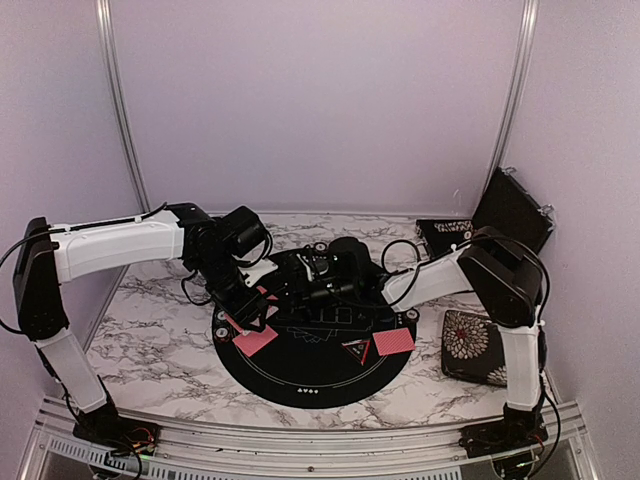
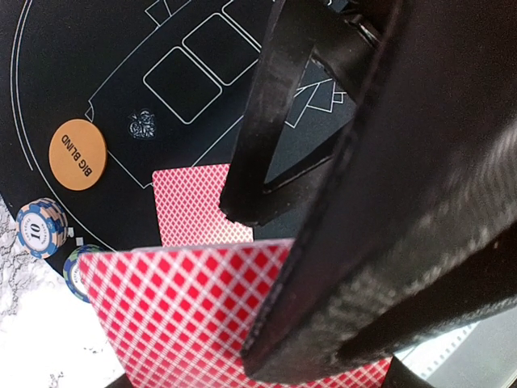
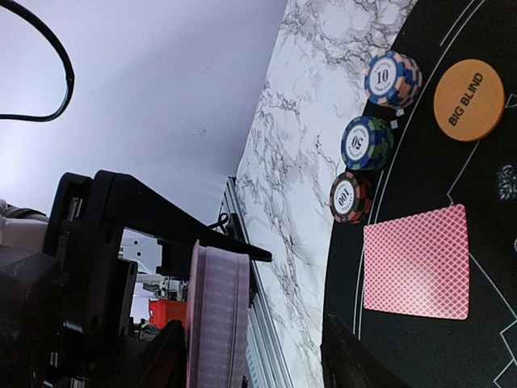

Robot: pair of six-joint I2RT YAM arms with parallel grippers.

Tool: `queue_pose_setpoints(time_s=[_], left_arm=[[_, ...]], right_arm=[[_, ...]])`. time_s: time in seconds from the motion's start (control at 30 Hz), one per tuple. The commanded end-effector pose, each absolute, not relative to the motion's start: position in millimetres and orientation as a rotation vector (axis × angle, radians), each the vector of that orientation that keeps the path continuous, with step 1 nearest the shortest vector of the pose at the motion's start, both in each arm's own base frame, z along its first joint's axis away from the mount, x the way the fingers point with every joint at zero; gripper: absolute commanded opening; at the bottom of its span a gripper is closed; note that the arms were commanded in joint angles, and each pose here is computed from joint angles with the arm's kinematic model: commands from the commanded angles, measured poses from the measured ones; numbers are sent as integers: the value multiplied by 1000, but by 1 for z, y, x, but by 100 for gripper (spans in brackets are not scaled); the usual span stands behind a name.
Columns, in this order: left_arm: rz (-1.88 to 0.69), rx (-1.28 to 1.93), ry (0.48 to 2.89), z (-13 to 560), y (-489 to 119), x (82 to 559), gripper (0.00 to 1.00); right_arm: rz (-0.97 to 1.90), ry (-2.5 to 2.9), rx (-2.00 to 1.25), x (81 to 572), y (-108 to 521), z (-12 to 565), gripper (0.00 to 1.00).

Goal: Distribute texas hold em gaming equipment
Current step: Pick up the poker card from the face-down deck piles.

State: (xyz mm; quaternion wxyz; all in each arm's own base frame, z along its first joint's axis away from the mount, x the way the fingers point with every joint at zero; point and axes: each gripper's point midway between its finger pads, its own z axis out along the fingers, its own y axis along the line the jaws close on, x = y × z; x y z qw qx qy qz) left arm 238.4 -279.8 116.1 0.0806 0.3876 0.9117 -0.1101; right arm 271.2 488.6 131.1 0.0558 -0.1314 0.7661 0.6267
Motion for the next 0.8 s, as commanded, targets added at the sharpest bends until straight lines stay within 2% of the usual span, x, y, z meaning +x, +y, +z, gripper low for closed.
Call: queue_pose_setpoints(time_s=[0.0, 0.77], left_arm=[[-353, 1176, 2696, 127, -284, 238, 55], [-347, 1181, 2703, 124, -284, 238, 55]], right_arm=[[1843, 2361, -355, 278, 480, 125, 54], [1856, 2308, -359, 279, 473, 145, 54]])
